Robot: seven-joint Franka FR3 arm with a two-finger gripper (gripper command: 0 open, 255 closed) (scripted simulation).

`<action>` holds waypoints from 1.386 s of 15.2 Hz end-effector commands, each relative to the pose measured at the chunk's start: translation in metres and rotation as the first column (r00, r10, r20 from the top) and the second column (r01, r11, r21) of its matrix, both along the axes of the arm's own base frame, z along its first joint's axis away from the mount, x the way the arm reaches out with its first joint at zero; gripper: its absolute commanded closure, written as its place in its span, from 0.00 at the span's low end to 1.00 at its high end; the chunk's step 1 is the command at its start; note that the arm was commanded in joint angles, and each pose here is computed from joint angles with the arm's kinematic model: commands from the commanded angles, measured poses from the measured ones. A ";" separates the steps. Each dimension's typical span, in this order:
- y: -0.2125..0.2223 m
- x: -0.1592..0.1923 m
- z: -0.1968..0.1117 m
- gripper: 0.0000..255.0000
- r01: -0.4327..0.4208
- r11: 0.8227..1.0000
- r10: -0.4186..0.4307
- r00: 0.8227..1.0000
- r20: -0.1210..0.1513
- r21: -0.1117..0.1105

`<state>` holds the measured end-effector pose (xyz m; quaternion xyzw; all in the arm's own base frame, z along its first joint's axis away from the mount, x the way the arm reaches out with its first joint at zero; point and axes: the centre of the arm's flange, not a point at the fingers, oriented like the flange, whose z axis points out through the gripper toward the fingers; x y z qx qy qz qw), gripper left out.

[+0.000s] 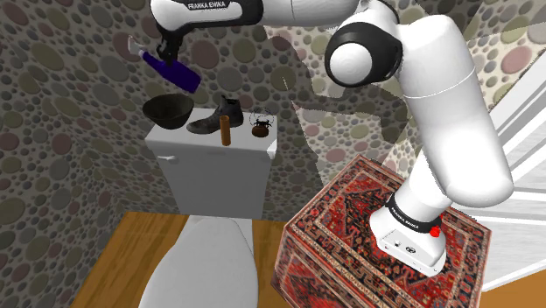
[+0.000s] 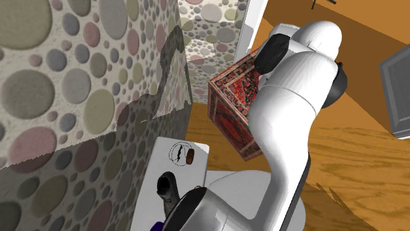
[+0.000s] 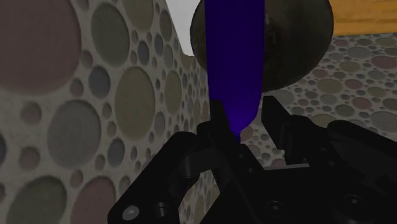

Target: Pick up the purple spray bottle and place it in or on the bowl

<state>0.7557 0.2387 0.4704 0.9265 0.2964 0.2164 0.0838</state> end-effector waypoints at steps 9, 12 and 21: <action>0.004 0.003 -0.049 1.00 0.001 1.000 -0.001 1.000 0.001 0.000; 0.004 0.003 -0.064 1.00 0.001 1.000 -0.001 1.000 0.001 0.000; 0.004 0.003 -0.064 0.00 0.001 1.000 -0.001 1.000 0.001 0.000</action>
